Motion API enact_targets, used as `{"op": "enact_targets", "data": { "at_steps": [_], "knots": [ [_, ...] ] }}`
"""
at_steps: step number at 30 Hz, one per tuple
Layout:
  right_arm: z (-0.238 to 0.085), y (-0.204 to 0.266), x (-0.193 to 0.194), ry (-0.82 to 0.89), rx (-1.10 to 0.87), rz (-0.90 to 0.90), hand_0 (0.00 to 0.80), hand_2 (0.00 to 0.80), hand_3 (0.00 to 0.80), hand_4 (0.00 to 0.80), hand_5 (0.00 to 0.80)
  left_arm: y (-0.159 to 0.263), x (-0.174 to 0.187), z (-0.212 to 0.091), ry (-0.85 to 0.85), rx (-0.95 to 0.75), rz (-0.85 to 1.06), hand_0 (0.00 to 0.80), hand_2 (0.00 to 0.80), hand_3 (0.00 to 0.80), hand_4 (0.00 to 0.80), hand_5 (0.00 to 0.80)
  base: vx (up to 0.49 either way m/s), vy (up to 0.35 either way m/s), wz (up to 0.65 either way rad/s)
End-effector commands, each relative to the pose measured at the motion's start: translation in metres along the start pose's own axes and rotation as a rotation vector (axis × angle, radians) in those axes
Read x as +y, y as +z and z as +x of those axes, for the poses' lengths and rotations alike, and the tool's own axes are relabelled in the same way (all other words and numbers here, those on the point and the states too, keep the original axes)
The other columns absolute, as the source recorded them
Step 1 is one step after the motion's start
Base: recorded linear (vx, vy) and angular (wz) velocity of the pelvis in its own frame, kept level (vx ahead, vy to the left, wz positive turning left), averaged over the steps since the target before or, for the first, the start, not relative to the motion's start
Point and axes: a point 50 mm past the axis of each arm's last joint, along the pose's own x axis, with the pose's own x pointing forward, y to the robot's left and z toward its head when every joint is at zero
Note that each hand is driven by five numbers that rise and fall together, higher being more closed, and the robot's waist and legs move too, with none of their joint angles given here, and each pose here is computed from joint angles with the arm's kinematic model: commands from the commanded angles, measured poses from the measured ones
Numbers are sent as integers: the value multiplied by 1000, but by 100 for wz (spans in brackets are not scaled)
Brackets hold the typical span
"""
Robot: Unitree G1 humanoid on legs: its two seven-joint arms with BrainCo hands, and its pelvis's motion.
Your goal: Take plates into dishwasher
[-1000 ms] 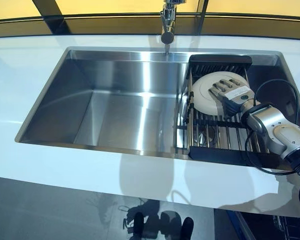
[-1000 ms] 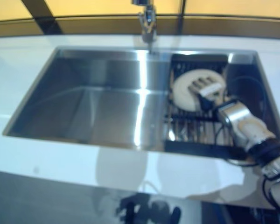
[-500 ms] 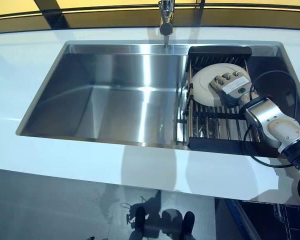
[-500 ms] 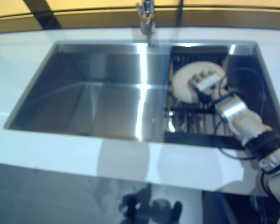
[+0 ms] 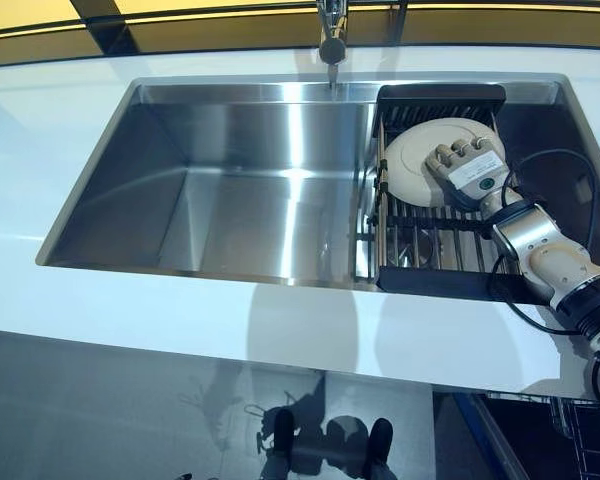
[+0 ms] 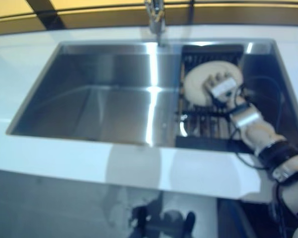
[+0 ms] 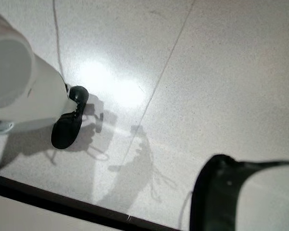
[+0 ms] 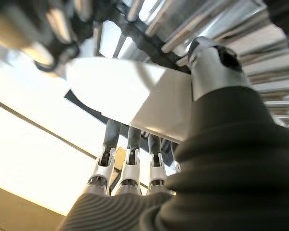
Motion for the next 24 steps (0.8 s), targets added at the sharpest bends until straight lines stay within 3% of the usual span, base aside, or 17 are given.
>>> {"op": "enact_targets", "data": {
  "at_steps": [1, 24],
  "knots": [
    [13, -79, -53, -228, 346, -88, 800, 800, 800, 800, 800, -11, -3, -3, -10, 37, 33, 0, 0, 0, 0, 0, 0, 0, 0],
    [-2, -95, -37, -160, 380, -71, 800, 800, 800, 800, 800, -16, 4, -5, 4, 54, 43, 0, 0, 0, 0, 0, 9, 2, 3]
  ]
}}
